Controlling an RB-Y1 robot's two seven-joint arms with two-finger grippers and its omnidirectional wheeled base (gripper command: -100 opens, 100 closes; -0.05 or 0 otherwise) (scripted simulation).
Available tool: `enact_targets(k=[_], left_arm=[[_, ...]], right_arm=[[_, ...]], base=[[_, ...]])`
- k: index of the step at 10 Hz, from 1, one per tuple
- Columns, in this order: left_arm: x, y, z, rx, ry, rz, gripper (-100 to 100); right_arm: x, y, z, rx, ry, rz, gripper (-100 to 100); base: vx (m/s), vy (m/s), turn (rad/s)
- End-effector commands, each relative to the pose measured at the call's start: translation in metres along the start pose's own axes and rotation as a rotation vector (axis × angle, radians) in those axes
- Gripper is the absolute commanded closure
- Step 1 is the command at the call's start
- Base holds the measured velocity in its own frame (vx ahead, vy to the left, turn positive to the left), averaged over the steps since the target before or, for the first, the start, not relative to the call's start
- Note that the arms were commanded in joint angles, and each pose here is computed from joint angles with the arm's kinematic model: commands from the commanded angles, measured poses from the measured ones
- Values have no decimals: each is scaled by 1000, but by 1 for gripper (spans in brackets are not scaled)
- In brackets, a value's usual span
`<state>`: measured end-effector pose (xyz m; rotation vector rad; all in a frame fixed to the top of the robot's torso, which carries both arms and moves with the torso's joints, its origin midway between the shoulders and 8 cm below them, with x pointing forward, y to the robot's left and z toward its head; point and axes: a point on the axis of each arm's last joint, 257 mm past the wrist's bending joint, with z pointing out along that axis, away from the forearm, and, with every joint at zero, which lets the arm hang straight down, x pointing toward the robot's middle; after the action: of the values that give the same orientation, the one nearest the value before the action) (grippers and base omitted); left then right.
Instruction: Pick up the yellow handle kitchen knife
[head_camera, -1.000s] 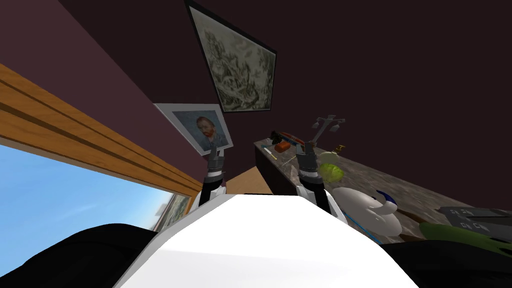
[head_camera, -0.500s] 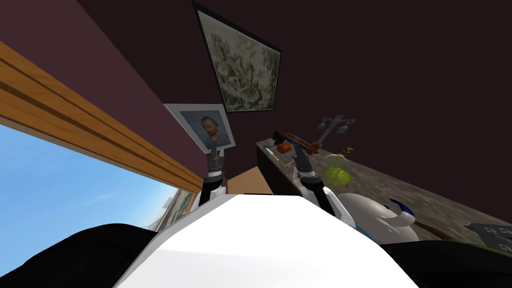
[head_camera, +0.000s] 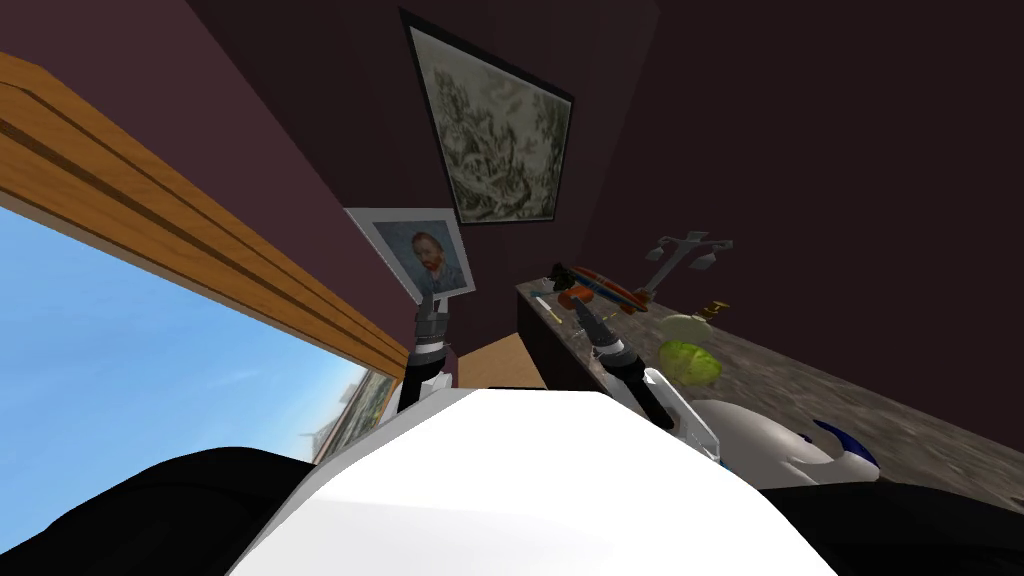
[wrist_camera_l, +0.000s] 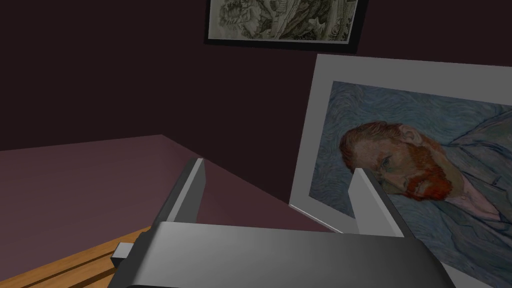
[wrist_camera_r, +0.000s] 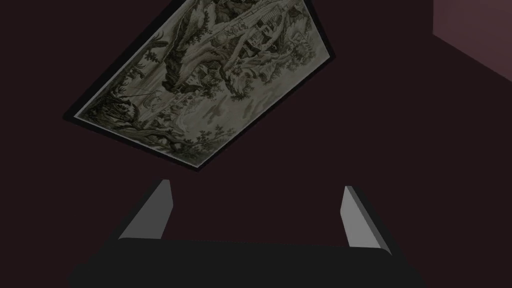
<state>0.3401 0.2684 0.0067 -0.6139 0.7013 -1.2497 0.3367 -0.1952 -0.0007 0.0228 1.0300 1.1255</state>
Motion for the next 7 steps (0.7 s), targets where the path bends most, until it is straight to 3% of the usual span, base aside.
enact_targets(k=[1,2,3,7], left_arm=[[0,0,0,0,0,0,0],[0,0,0,0,0,0,0],[0,0,0,0,0,0,0],[0,0,0,0,0,0,0]], right_arm=[[10,0,-2,-6,46,-19,-100],[24,-2,-5,-14,113,-50,-100],[26,-2,-6,-17,128,-57,-100],[60,-9,-19,-41,301,-138,-100]], base=[[6,-9,53],[7,-8,97],[6,-9,65],[8,-10,100]])
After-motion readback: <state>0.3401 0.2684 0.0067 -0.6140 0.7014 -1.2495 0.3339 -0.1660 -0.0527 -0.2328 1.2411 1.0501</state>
